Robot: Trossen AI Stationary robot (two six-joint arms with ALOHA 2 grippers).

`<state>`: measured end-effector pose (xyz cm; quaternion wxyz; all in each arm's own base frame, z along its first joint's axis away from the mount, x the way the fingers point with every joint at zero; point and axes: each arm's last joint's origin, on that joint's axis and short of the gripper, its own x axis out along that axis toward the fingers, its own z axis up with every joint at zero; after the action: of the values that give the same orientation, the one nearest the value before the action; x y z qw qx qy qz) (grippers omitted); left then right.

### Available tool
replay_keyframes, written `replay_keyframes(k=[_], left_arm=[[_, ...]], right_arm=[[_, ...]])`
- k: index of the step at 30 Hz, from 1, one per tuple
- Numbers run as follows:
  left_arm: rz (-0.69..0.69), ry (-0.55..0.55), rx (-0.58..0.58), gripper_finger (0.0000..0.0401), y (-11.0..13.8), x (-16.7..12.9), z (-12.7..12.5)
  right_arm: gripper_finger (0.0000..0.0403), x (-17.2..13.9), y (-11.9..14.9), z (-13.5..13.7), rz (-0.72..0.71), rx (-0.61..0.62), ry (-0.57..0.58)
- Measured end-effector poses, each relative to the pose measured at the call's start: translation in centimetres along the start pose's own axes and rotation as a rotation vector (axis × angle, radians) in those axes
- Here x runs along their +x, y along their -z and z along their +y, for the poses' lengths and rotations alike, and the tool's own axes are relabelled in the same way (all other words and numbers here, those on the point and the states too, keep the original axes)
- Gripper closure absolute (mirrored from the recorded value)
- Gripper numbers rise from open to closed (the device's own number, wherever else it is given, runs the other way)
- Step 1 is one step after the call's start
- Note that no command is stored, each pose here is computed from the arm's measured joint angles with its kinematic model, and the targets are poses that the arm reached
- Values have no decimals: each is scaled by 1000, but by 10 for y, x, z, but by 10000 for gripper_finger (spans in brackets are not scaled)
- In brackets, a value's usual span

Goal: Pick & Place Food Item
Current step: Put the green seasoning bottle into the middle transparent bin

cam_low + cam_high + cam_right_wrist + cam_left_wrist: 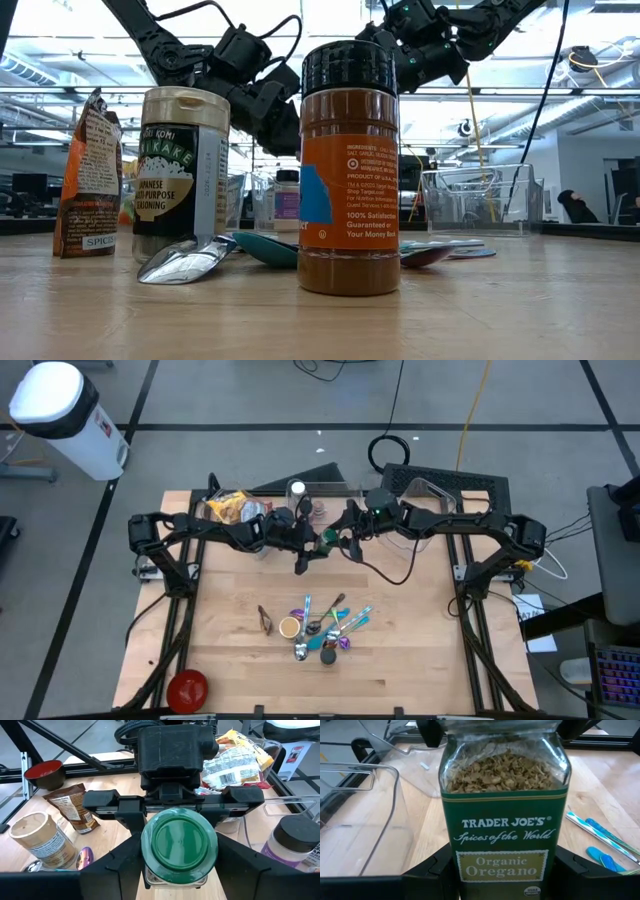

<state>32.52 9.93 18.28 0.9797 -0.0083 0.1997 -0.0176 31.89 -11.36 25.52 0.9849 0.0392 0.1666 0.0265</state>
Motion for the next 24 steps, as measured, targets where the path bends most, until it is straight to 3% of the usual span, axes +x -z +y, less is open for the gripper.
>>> replay_keyframes(k=[6, 8, 11, 13, 19, 24], left_arm=[[-4, -109, -81, 195, -2, 2, -3], [-4, -145, -120, 148, -2, 3, -5], [-27, -146, -119, 48, -7, 2, -10], [-47, -132, -116, 19, -12, -1, -14], [-84, -184, -88, 82, -27, -17, -14], [-85, -350, -104, 115, -39, -40, -6]], right_arm=[[204, 0, 0, 0, -2, 1, -2], [204, 0, 0, -1, -1, -1, 10], [205, 0, 0, -2, 2, -2, 34], [205, -4, -1, -7, -2, 1, 74], [205, -19, -9, -27, -80, 6, 129], [205, -31, -13, -49, -106, 56, 172]])
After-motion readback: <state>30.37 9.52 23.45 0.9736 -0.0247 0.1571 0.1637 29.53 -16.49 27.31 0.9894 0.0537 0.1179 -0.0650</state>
